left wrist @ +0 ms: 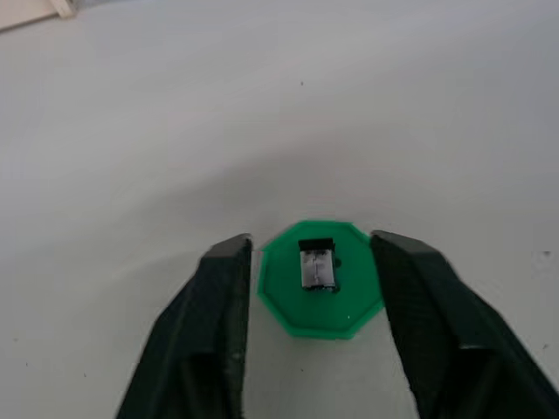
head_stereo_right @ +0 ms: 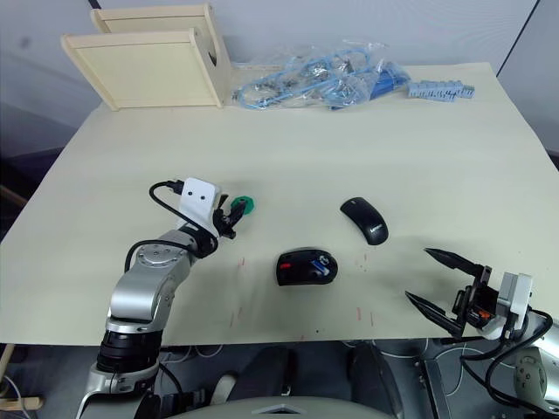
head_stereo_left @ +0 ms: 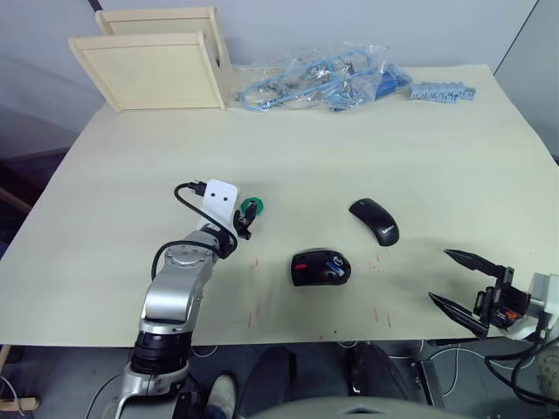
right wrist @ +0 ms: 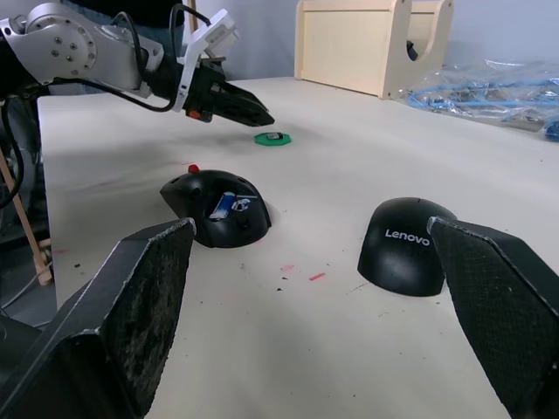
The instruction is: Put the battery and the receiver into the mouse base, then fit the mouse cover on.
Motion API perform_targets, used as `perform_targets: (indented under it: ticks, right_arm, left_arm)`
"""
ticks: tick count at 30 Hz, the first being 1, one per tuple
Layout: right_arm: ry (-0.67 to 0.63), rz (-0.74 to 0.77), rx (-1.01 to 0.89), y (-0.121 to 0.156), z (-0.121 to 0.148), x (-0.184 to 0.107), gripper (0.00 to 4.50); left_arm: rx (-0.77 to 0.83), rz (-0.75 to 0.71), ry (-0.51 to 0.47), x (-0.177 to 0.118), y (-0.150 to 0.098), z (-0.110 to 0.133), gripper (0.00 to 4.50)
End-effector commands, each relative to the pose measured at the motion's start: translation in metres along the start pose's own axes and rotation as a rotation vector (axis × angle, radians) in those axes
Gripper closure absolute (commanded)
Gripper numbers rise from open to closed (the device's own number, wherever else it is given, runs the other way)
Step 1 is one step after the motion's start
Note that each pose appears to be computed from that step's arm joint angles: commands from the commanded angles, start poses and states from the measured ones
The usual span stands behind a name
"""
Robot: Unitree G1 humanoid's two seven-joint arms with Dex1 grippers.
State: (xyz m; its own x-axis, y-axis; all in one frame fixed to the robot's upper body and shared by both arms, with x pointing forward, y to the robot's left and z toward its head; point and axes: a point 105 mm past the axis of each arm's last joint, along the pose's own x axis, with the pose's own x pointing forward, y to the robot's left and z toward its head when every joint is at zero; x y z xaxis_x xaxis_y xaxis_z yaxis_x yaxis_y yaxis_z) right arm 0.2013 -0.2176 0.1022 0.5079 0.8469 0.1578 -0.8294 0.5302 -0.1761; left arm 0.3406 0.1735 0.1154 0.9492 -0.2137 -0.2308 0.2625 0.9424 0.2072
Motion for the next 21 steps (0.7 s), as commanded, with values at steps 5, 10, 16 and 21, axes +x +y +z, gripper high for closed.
perform_targets:
  ticks: [5,10,16,21]
  right_arm:
    - [0.004,0.007,-0.028,-0.003,0.007,0.0,0.0]
    - [0.005,0.004,-0.031,-0.004,0.008,0.001,0.0]
    - [0.008,0.001,-0.035,-0.004,0.008,0.0,0.0]
    - [0.009,-0.004,-0.039,-0.004,0.008,0.001,0.0]
  left_arm:
    - [-0.023,0.009,-0.005,0.0,0.001,0.007,2.29]
    - [-0.028,-0.001,0.015,0.003,0.005,0.002,2.29]
    - [0.001,-0.006,0.006,0.009,0.011,0.006,3.0]
    - [-0.007,-0.021,0.003,0.01,0.009,0.006,3.45]
